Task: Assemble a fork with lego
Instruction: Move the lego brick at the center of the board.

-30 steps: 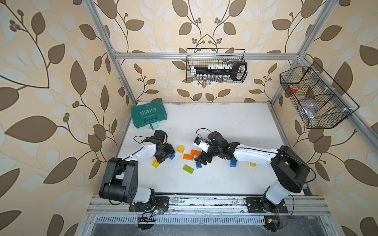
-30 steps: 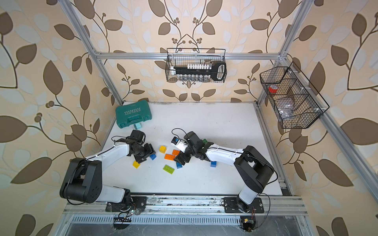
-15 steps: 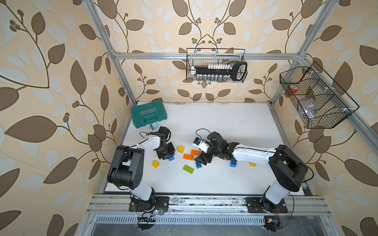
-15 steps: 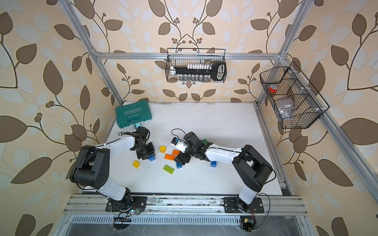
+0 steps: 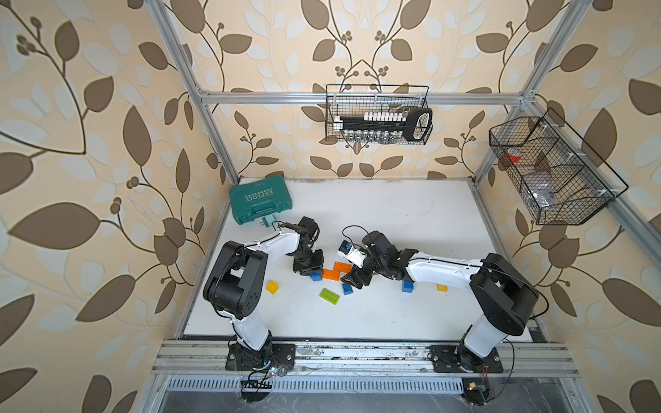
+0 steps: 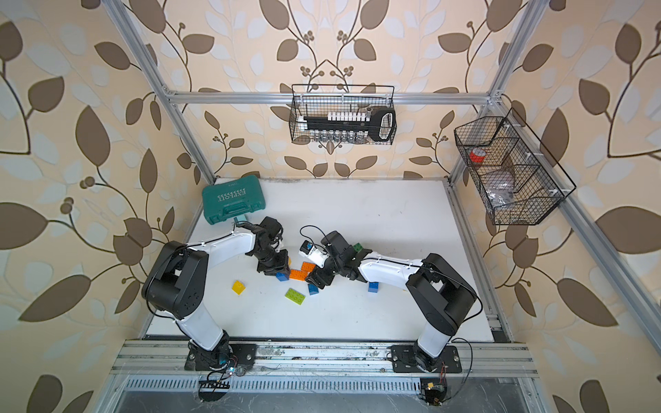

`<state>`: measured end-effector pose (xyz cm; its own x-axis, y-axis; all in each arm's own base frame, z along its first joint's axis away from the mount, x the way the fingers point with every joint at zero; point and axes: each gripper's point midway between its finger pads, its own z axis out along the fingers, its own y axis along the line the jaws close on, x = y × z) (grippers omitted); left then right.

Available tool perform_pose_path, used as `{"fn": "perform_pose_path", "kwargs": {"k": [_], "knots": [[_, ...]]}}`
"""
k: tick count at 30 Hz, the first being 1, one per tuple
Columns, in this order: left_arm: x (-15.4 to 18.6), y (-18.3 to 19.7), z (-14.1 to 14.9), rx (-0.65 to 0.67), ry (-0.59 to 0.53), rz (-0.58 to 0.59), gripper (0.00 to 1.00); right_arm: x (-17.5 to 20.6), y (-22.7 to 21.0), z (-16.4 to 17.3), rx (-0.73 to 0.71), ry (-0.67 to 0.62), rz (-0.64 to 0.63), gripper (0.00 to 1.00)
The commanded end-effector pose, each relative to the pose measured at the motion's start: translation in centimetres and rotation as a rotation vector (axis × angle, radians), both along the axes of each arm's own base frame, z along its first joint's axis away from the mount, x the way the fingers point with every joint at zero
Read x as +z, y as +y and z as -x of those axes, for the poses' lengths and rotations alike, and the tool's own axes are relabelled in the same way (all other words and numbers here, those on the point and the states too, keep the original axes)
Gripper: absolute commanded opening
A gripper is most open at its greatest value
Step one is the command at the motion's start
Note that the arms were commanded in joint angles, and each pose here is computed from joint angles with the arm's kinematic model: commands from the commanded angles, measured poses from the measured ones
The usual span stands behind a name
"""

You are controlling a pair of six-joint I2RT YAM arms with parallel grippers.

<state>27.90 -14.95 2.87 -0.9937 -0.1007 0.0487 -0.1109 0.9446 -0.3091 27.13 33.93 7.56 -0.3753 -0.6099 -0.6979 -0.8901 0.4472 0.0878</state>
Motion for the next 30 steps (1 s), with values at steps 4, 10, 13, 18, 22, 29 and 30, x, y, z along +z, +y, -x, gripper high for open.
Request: {"fn": "perform_pose_path", "kwargs": {"k": [4, 10, 13, 18, 22, 29, 30], "knots": [[-0.4, 0.7, -1.9, -0.084, 0.011, -0.081, 0.32, 0.7, -0.6, 0.1, -0.002, -0.013, 0.018, 0.81], [-0.9, 1.6, -4.3, -0.163, 0.012, -0.144, 0.32, 0.7, -0.8, 0.0, 0.008, -0.021, 0.043, 0.82], [-0.7, 1.9, -5.5, -0.157, -0.001, -0.142, 0.32, 0.7, -0.9, 0.2, 0.009, -0.023, 0.046, 0.82], [0.9, 2.5, -5.8, -0.171, -0.011, -0.157, 0.31, 0.9, -1.0, 0.5, 0.016, -0.011, 0.044, 0.82], [0.9, 3.5, -4.2, -0.157, 0.002, -0.179, 0.32, 1.0, -0.8, 0.6, 0.023, -0.022, 0.044, 0.82], [-0.2, 3.7, -2.6, -0.116, 0.049, -0.169, 0.33, 1.2, 0.5, 0.7, 0.084, -0.059, 0.061, 0.81], [-0.3, 3.6, -2.6, -0.109, 0.056, -0.165, 0.33, 1.2, 0.7, 0.7, 0.095, -0.061, 0.060, 0.80]]}}
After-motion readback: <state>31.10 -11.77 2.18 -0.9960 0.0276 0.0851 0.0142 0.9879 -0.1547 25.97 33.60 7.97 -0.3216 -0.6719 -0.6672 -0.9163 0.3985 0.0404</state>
